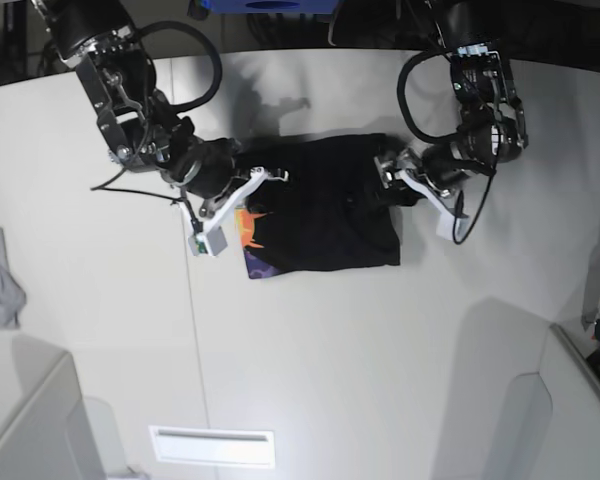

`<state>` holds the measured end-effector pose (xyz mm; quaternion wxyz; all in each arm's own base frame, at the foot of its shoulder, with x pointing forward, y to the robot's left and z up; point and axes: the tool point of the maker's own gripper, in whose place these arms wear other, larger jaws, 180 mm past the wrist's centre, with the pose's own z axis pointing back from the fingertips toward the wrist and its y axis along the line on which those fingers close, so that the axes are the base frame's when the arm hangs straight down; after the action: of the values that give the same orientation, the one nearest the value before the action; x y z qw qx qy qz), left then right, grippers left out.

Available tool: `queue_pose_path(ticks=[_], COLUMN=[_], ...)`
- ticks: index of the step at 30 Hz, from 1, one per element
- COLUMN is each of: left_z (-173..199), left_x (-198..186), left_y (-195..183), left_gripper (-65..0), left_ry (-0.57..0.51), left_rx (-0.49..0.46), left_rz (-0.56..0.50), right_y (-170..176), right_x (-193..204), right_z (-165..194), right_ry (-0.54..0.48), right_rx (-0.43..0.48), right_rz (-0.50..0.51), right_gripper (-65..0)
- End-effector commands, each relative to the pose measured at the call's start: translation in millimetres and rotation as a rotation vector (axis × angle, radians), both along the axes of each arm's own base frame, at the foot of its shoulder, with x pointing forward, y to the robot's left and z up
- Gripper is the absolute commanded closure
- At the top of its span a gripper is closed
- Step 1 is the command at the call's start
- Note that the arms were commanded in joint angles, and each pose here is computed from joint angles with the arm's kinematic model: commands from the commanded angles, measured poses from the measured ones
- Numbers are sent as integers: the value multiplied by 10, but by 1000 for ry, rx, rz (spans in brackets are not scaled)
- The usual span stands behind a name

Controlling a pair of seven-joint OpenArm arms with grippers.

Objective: Fold the T-shirt properly
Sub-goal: 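Grasp the bundle with the left gripper and rotate it upright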

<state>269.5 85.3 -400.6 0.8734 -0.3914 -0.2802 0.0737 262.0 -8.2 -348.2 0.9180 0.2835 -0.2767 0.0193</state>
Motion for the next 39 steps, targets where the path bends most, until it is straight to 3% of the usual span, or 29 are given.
queue_pose_path(ticks=[1,7,8,10,15,21,30,35,39], left_z=[46,-215,-237,-244,-322,-378,-392,-278,-177], left_x=[73,47,33,34,116,154,187,317,356], left_y=[-10,-159,-169,-187,-226,-85,245,144,-188], left_gripper=[-650,-650,-625,-497,-8,0,0,0,0], left_ry=[-16,101,109,113,141,136,75,-145,-339], left_rx=[-19,-56,-58,-59,-56,115,663,1001,1127], left_rz=[18,47,45,41,10,-172,-770,-1046,-1174], right_y=[34,-20,-20,-20,-197,-666,-1223,-1388,-1406], right_x=[63,55,55,50,97,116,73,41,37], right_z=[128,104,104,99,82,23,42,16,3], right_ry=[-43,-40,-40,-38,-60,-63,-107,-99,-96], right_rx=[24,9,9,9,5,-18,-44,-62,-66], right_rz=[4,4,4,4,-63,-219,-308,-351,-356], right_gripper=[0,0,0,0,0,0,0,0,0])
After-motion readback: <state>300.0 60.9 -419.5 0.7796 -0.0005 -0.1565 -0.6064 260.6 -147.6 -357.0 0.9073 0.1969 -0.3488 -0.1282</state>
